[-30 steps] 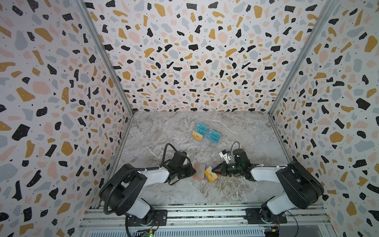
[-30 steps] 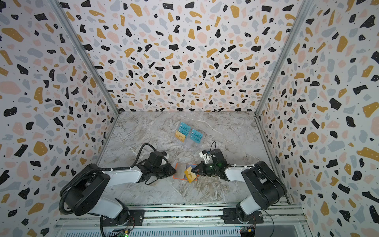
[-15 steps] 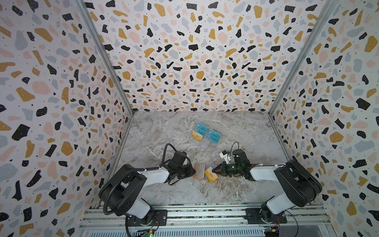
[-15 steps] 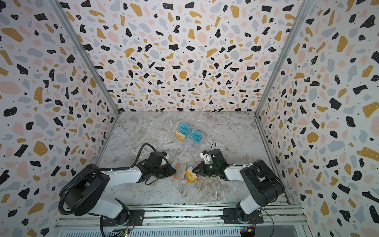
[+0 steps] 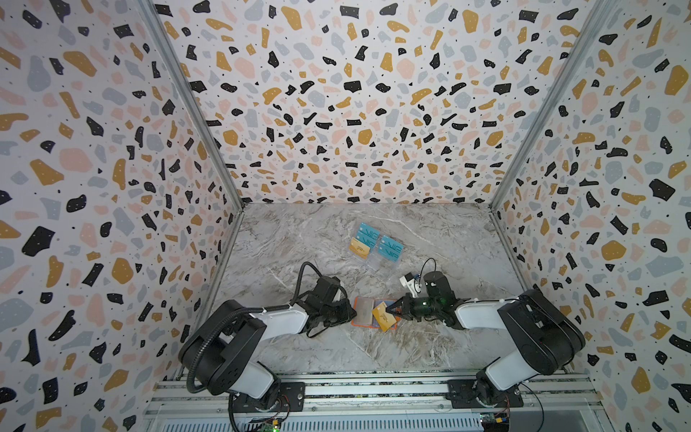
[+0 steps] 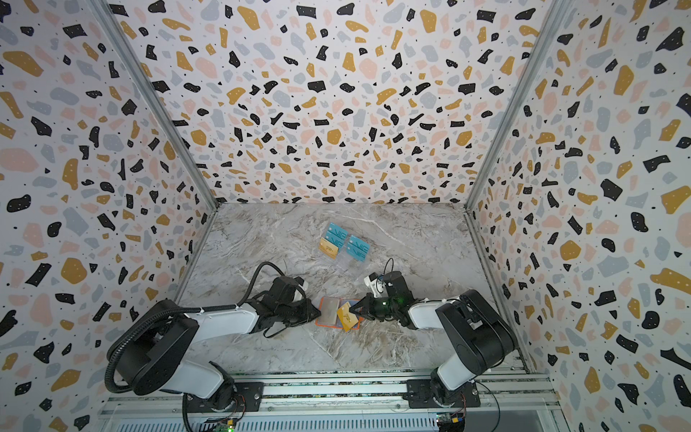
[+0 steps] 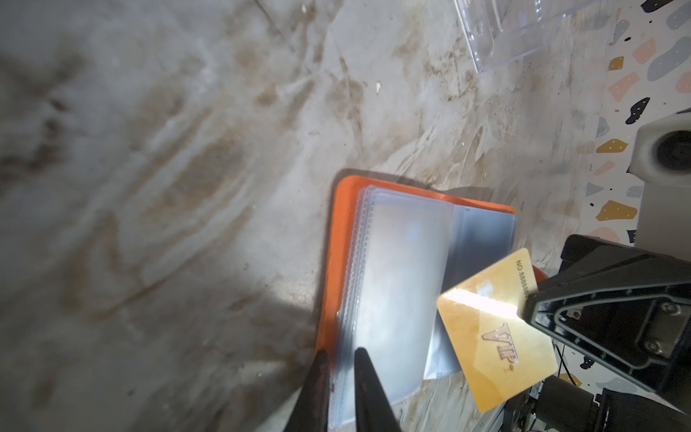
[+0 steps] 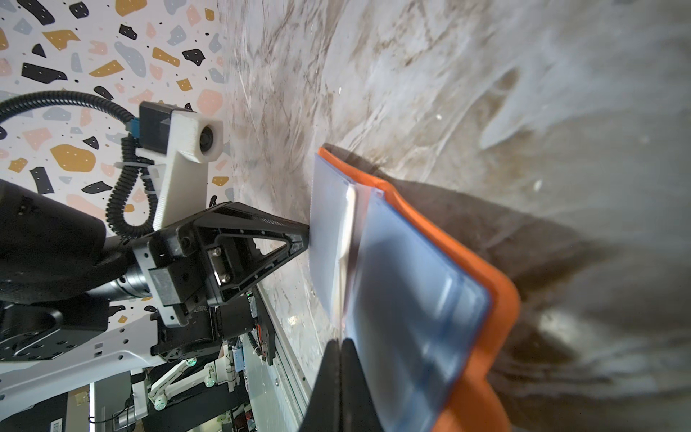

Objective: Put the credit cards into the card holder

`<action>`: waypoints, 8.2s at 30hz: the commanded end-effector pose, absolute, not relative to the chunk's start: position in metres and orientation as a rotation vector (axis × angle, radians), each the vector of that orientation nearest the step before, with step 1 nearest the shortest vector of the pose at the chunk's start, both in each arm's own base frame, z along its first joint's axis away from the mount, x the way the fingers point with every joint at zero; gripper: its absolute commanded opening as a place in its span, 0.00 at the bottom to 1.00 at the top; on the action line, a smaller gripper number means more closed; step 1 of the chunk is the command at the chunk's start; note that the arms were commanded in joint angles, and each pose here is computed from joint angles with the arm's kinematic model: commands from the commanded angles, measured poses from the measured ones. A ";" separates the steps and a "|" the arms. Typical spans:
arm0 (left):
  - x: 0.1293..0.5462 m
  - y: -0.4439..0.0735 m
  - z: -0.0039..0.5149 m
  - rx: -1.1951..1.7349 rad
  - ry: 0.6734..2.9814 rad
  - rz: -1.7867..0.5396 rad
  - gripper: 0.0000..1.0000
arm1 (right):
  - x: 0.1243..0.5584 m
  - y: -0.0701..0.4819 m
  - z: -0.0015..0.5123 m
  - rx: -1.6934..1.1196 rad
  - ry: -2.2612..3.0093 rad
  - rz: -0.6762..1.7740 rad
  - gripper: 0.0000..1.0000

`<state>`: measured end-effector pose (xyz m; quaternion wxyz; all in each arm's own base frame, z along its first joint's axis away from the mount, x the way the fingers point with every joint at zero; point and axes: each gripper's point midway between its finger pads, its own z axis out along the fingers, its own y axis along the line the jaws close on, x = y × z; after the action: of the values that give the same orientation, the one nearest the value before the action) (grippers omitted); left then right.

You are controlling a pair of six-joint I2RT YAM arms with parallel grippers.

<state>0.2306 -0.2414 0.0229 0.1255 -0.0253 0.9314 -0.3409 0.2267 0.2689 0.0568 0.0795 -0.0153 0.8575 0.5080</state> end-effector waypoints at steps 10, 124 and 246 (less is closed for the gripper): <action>0.214 -0.228 0.007 -0.108 2.793 -0.926 0.17 | 0.238 0.277 0.061 -0.052 2.541 1.519 0.00; 0.197 -0.236 0.014 -0.032 2.810 -0.959 0.00 | 0.233 0.312 0.019 0.043 2.563 1.115 0.46; 0.205 -0.255 0.000 -0.039 2.761 -1.102 0.00 | 0.214 0.313 0.047 -0.583 2.734 0.704 0.54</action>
<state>0.2206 -0.2670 0.0179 0.1081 -0.0023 0.9108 -0.3984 0.2138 0.3099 0.0439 0.1342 -0.2106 0.9352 0.2511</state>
